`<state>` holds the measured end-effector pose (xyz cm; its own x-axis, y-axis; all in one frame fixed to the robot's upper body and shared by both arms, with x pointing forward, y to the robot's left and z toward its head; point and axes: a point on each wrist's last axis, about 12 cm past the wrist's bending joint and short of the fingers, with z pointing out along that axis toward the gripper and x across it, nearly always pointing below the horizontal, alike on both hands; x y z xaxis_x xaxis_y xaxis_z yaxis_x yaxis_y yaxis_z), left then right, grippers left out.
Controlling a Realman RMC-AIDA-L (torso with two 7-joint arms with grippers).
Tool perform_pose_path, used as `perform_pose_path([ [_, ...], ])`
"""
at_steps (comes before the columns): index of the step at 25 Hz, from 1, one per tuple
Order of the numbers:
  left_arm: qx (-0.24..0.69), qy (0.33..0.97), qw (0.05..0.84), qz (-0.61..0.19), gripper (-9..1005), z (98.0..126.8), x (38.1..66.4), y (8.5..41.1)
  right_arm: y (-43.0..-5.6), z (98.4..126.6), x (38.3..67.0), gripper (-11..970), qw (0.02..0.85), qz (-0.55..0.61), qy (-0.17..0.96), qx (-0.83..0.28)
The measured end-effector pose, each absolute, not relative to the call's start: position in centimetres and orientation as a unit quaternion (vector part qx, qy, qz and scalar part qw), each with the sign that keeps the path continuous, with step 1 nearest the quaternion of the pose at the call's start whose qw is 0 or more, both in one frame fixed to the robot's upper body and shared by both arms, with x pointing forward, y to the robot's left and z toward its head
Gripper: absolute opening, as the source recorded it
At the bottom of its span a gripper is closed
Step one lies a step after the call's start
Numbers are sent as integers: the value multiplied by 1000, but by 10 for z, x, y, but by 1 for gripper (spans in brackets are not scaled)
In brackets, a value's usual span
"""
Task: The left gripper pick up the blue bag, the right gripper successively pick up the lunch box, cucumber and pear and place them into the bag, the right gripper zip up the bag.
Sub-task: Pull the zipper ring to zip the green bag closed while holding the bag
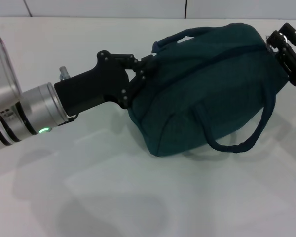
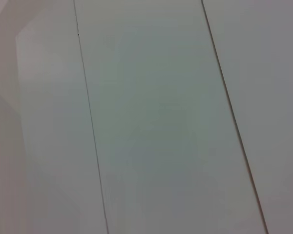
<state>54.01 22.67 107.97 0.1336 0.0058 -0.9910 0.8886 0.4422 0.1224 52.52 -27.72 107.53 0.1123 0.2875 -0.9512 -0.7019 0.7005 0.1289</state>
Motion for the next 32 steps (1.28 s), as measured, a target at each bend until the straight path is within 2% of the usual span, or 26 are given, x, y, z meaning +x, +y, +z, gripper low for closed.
perform_pose_path([
  [2, 400, 559, 638, -346, 54, 1080, 540, 226, -279, 1076, 524, 179, 724, 346, 569, -180],
  [8, 401, 560, 637, -346, 54, 1080, 540, 227, -291, 1079, 515, 415, 723, 356, 561, -188],
  [13, 407, 558, 635, -347, 54, 1081, 541, 225, -307, 1077, 510, 529, 709, 339, 580, -214],
  [21, 414, 556, 631, -347, 54, 1081, 541, 224, -319, 1069, 520, 515, 689, 292, 628, -216],
  [32, 415, 557, 631, -346, 53, 1080, 540, 225, -298, 1066, 535, 513, 657, 273, 650, -270],
])
